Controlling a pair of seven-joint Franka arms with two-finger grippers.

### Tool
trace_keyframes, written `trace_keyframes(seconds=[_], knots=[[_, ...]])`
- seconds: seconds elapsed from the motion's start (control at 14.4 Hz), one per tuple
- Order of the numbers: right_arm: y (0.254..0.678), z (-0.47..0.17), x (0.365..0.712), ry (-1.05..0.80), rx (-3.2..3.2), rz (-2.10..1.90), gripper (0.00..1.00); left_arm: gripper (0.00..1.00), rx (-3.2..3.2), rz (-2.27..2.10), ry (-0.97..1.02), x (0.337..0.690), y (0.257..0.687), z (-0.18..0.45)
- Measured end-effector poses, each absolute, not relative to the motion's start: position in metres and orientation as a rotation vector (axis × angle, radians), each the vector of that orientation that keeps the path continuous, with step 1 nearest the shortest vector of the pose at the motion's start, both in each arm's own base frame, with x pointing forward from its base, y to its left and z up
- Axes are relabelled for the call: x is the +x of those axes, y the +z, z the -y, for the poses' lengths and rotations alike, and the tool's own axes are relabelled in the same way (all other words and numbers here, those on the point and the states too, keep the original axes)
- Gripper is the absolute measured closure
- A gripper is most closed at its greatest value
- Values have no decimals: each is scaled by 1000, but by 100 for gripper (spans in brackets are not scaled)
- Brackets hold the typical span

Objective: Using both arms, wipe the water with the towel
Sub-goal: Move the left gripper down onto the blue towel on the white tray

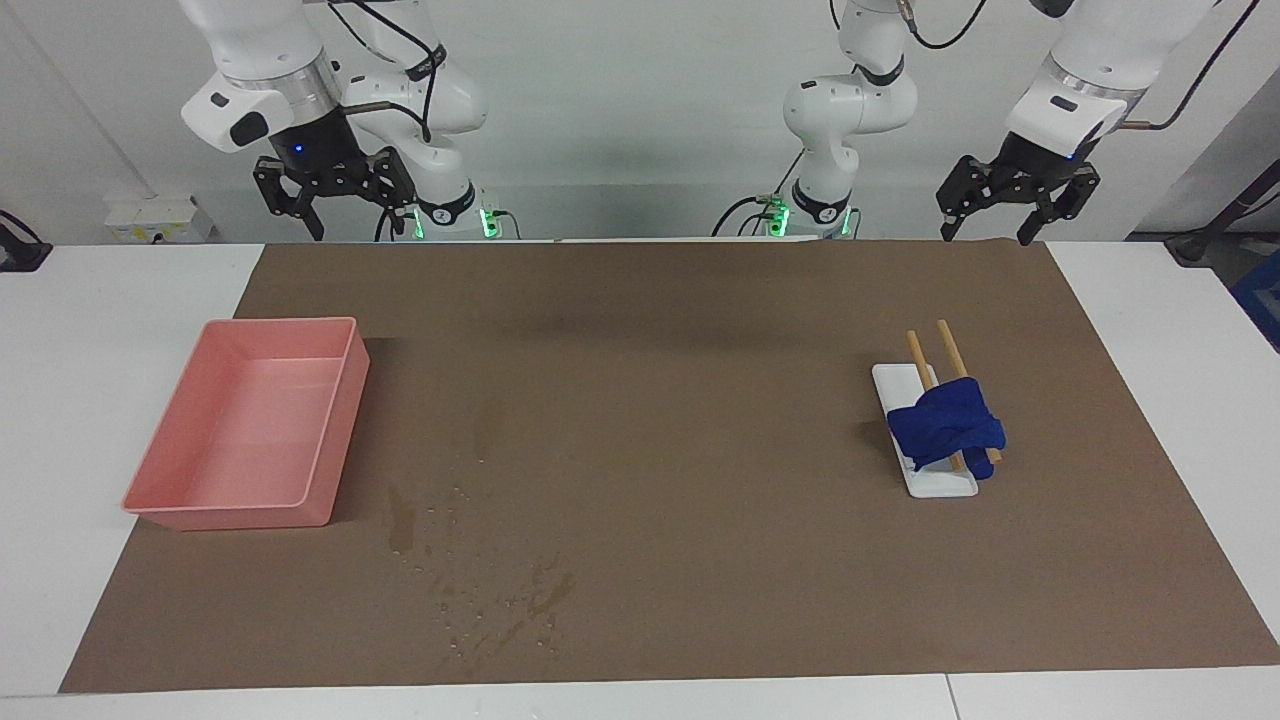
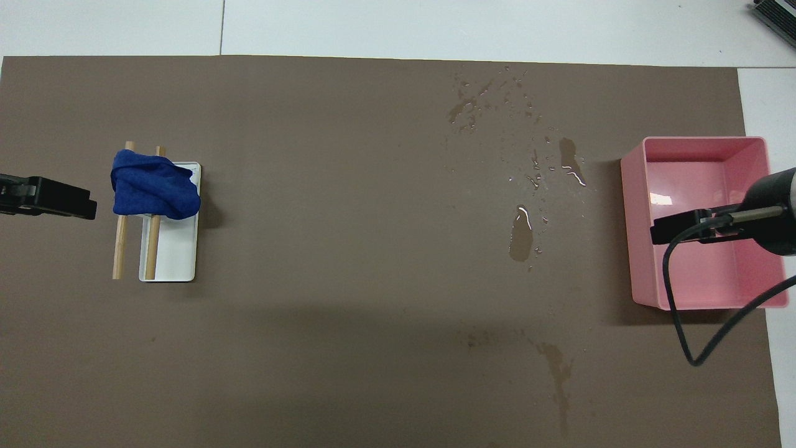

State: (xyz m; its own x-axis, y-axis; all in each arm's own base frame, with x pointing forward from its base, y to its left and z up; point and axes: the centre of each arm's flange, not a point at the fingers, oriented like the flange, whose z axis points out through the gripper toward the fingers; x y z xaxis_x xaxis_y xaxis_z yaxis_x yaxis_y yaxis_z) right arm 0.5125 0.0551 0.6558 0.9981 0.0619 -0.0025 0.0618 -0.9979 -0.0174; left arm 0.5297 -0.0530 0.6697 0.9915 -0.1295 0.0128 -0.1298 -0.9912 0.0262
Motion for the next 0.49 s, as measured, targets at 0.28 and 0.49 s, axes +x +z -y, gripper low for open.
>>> trace_keyframes(seconds=[0.28, 0.49], knots=[[656, -55, 512, 5, -3123, 97, 0, 0, 3108, 200, 23, 530, 670, 52], [656, -55, 512, 5, -3123, 97, 0, 0, 3108, 192, 73, 535, 665, 50]])
